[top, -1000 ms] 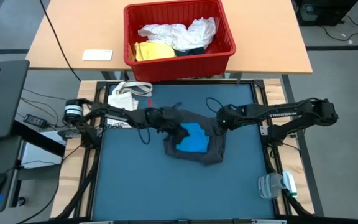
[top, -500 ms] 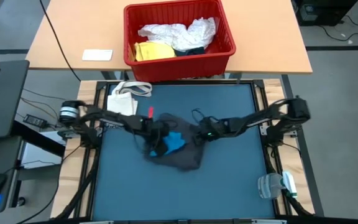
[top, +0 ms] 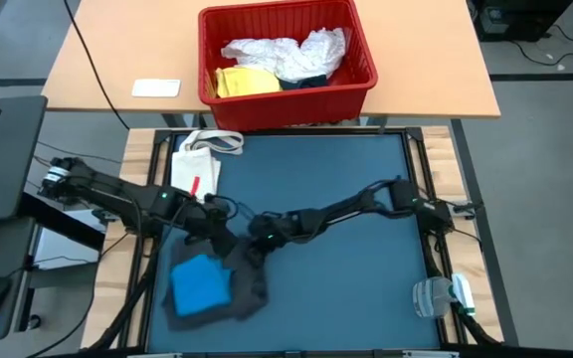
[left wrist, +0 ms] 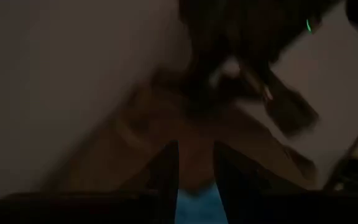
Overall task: Fold laundry
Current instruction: Move the folded shorts to the bottom left of the table, then remove the dark blue shorts from the red bin
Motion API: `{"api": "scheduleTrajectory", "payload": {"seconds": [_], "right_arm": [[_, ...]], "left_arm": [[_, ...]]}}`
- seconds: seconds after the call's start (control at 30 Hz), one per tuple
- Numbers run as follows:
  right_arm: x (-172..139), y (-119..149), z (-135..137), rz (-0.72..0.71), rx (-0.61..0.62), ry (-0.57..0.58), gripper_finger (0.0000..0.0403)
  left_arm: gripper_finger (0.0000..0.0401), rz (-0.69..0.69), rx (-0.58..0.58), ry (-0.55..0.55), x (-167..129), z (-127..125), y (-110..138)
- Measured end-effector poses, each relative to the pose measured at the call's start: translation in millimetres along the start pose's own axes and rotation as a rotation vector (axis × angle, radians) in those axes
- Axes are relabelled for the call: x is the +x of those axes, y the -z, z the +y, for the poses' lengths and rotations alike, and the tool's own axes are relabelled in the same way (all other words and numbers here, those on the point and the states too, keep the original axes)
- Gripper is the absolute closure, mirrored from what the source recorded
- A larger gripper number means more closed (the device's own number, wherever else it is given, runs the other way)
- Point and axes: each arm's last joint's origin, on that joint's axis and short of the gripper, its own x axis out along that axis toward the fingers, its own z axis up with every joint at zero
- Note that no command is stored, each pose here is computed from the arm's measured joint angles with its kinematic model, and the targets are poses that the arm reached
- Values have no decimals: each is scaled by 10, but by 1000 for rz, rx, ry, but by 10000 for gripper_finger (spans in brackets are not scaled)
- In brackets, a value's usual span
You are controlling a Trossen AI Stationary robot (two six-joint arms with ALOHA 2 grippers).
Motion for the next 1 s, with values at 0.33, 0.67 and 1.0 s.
{"api": "scheduleTrajectory", "payload": {"seconds": [0.33,0.67,1.0], "right_arm": [[-64,-334,184,97,-62,82,283],[-1105,-831,97,248,-5,155,275],[-2570,-1200,81,84,-284,459,274]], "left_arm": [[298,-4,59,-49,-13,25,54],[298,-207,65,-95,11,227,-456],[299,-737,146,13,-246,536,-1386]]}}
